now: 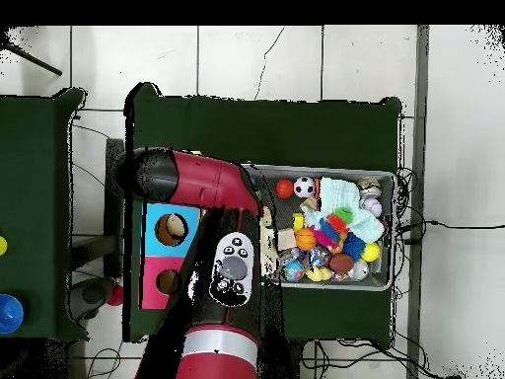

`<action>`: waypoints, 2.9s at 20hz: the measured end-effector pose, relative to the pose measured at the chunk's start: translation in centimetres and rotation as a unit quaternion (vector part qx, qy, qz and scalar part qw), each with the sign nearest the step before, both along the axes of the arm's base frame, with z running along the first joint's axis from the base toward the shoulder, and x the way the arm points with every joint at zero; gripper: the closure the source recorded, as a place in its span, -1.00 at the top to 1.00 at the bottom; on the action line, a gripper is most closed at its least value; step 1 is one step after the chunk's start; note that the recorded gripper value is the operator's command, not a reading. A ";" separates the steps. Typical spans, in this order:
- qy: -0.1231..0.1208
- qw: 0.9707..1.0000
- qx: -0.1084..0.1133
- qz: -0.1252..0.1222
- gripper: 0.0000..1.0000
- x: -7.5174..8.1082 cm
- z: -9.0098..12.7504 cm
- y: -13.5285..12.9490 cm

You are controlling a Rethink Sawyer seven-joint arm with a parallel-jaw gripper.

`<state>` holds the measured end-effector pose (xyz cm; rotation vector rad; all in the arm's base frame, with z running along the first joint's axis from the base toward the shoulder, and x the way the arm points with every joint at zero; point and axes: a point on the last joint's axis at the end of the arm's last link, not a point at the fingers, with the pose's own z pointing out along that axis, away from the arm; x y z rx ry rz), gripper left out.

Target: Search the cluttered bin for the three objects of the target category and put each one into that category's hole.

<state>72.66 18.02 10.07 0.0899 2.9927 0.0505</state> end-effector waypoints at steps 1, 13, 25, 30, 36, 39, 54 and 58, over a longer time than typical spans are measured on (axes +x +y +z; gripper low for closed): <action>0.004 1.000 0.002 0.002 -1.00 -0.1 0.6 0.2; 0.011 0.999 0.013 0.041 -1.00 -1.4 9.2 5.3; 0.026 0.997 -0.028 0.061 -1.00 -3.2 5.8 6.1; 0.037 0.995 -0.061 0.076 -1.00 -4.4 3.1 5.6; 0.059 0.991 -0.085 0.090 -1.00 -5.7 0.2 4.9; 0.069 0.989 -0.089 0.092 -1.00 -6.2 -1.2 4.7; 0.065 0.989 -0.090 0.093 -1.00 -5.7 -1.2 4.8; 0.092 0.988 -0.084 0.093 -1.00 -5.7 0.0 5.2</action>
